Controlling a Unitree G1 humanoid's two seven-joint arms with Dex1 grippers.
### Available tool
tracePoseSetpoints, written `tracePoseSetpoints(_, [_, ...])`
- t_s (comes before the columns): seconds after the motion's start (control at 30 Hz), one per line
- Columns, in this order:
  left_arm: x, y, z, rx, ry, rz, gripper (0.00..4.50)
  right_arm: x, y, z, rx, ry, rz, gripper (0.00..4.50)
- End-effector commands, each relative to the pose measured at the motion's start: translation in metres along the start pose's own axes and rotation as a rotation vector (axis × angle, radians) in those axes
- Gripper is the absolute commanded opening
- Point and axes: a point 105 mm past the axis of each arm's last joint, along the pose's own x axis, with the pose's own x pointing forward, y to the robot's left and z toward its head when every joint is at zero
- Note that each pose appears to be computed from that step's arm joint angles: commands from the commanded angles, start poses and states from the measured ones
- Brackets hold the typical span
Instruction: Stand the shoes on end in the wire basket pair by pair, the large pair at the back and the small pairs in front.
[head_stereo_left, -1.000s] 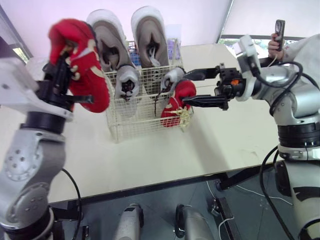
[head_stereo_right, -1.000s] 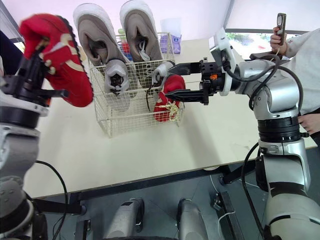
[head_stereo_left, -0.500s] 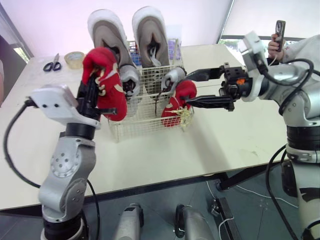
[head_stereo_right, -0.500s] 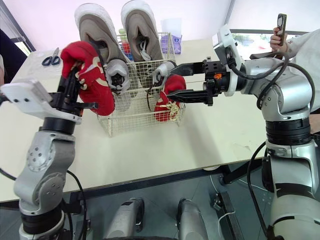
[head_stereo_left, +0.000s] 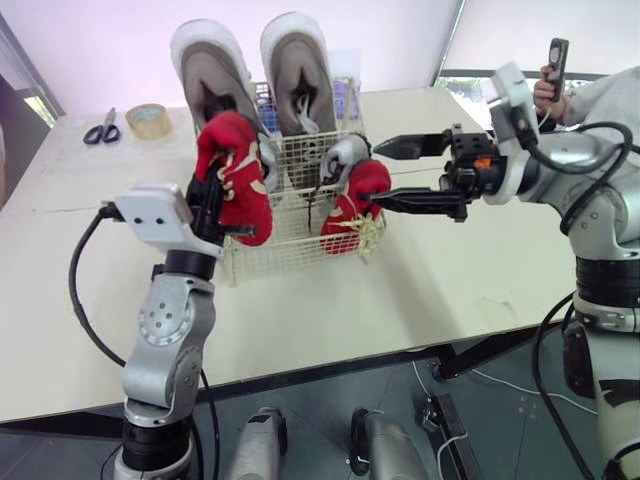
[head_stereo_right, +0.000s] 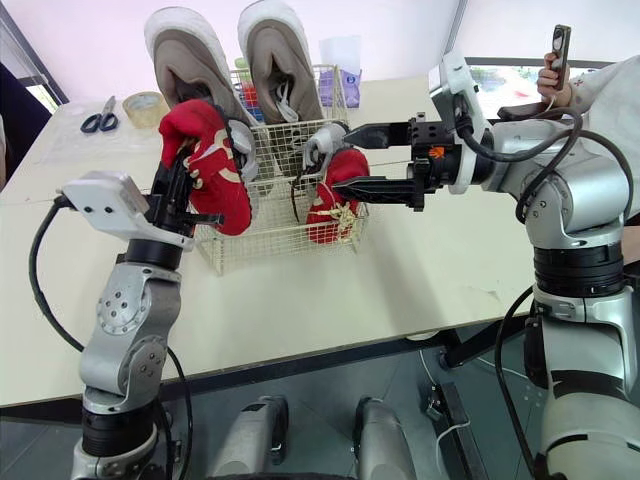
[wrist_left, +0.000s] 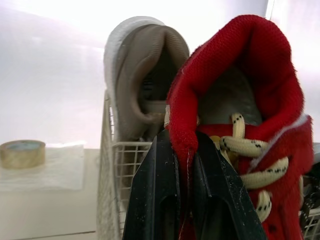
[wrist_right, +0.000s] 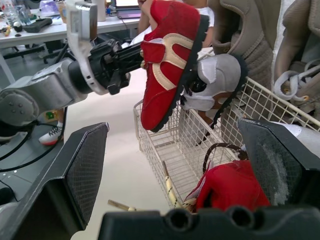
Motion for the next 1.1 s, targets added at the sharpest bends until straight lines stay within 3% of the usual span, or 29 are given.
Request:
tracePoseSetpoints(0.03, [-0.008,-0.002,-0.006,0.006,0.028,-0.015,0.04,-0.003,0.003,0.014,-0.057,-0.039,-0.002,4.5])
tracePoseSetpoints(0.37, [-0.004,-0.006,0.005,0.099,-0.021,-0.021,0.04,0.0,0.001,0.016,-0.061,-0.058,-0.004,4.5])
tracePoseSetpoints(0.63, [-0.017,-0.004,-0.006,0.049,0.045,-0.029,0.04,-0.001,0.002,0.014,-0.055,-0.054,-0.006,4.5])
tracePoseSetpoints(0.67, [-0.02,-0.003,-0.007,0.049,0.054,-0.029,0.83,-0.001,0.003,0.014,-0.054,-0.053,-0.005,4.5])
tracePoseSetpoints(0.8, [-0.03,-0.001,-0.008,0.029,0.095,-0.045,2.6,-0.001,0.003,0.012,-0.046,-0.05,-0.003,4.5])
tracePoseSetpoints(0.87, [-0.034,0.0,-0.007,0.019,0.114,-0.059,3.7,-0.002,0.003,0.012,-0.041,-0.05,-0.001,4.5])
tracePoseSetpoints(1.1, [-0.05,0.007,0.02,-0.079,0.177,-0.127,3.7,-0.009,0.01,0.001,0.04,-0.046,0.013,4.5])
